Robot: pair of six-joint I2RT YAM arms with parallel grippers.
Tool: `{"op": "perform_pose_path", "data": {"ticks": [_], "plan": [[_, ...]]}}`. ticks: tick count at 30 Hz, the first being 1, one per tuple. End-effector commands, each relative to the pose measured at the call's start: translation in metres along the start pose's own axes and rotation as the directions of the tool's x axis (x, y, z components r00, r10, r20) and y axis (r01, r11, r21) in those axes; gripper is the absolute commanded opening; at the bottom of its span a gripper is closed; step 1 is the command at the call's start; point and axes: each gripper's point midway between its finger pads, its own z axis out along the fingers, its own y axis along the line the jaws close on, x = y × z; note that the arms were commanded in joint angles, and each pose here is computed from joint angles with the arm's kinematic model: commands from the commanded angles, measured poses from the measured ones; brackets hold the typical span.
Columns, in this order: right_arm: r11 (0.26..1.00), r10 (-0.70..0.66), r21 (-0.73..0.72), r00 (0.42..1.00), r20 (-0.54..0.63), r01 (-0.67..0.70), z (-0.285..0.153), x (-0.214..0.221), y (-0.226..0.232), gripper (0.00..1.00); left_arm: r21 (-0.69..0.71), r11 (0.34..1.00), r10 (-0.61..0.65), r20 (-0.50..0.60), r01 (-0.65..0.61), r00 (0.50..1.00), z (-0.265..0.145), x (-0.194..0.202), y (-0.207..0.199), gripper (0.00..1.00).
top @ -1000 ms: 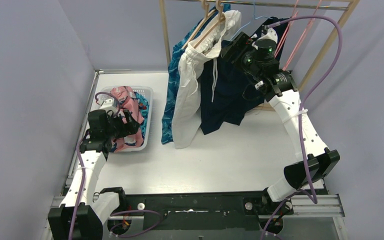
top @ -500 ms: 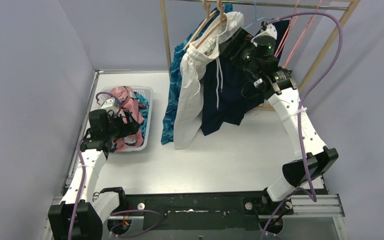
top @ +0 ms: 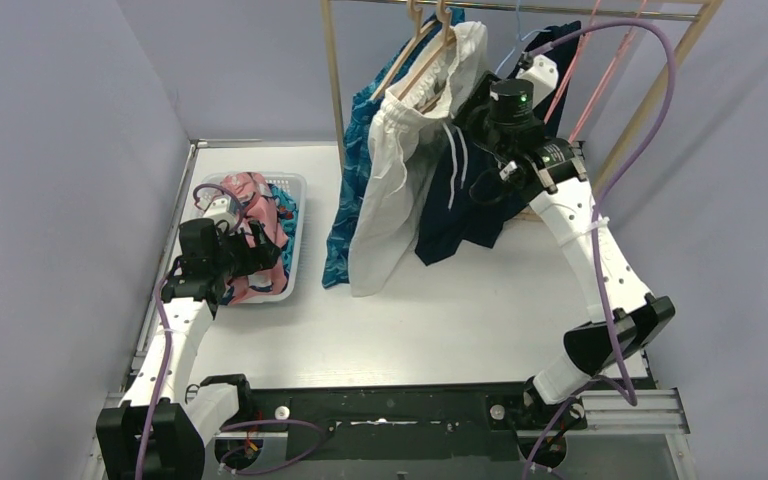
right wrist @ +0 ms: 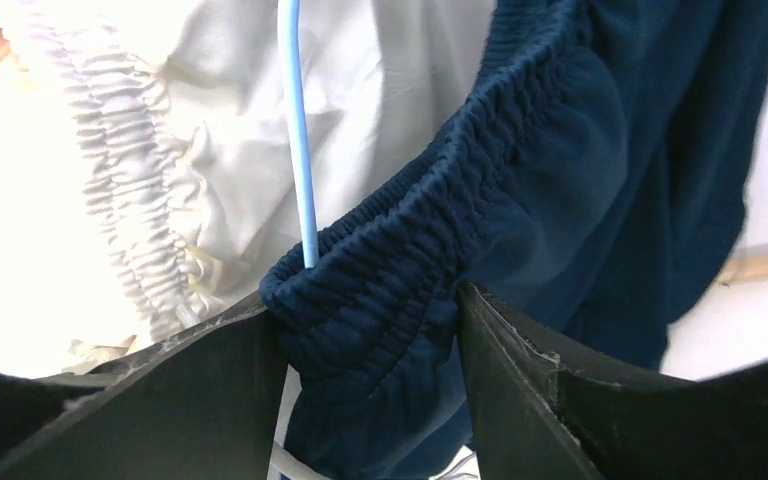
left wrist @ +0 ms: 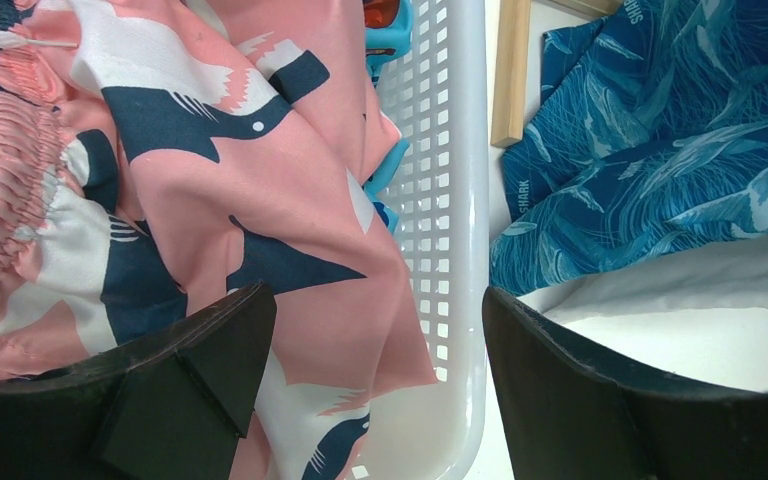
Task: Remove the shorts from the hanger
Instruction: Pick up the hanger from the clothes rod.
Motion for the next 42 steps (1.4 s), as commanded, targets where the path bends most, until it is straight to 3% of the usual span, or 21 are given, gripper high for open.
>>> {"op": "perform_pose_path", "data": {"ticks": [1, 5, 14, 31, 42], "plan": [[0.995, -0.048, 0.093, 0.989, 0.142, 0.035, -0.040, -0.045, -0.026, 0.58, 0.032, 0.999, 0.028, 0.041, -0.029, 0.999, 0.000, -0.014, -0.008, 0.76], [0.989, -0.097, 0.126, 0.980, 0.172, 0.076, -0.045, -0.056, -0.038, 0.59, 0.038, 0.999, 0.027, 0.035, -0.028, 0.999, 0.001, -0.013, -0.009, 0.76], [0.976, -0.185, 0.133, 0.978, 0.097, 0.172, -0.019, -0.058, -0.035, 0.65, 0.034, 0.999, 0.030, 0.035, -0.031, 0.999, -0.001, -0.013, -0.008, 0.76], [0.961, -0.275, 0.108, 0.932, 0.237, 0.256, -0.041, -0.095, -0.032, 0.01, 0.040, 0.999, 0.031, 0.026, -0.032, 0.999, 0.000, -0.010, -0.010, 0.76], [0.964, -0.251, 0.032, 0.860, 0.444, 0.264, -0.067, -0.120, -0.026, 0.00, 0.035, 0.999, 0.030, 0.020, -0.031, 0.999, 0.001, -0.009, -0.009, 0.76]]}}
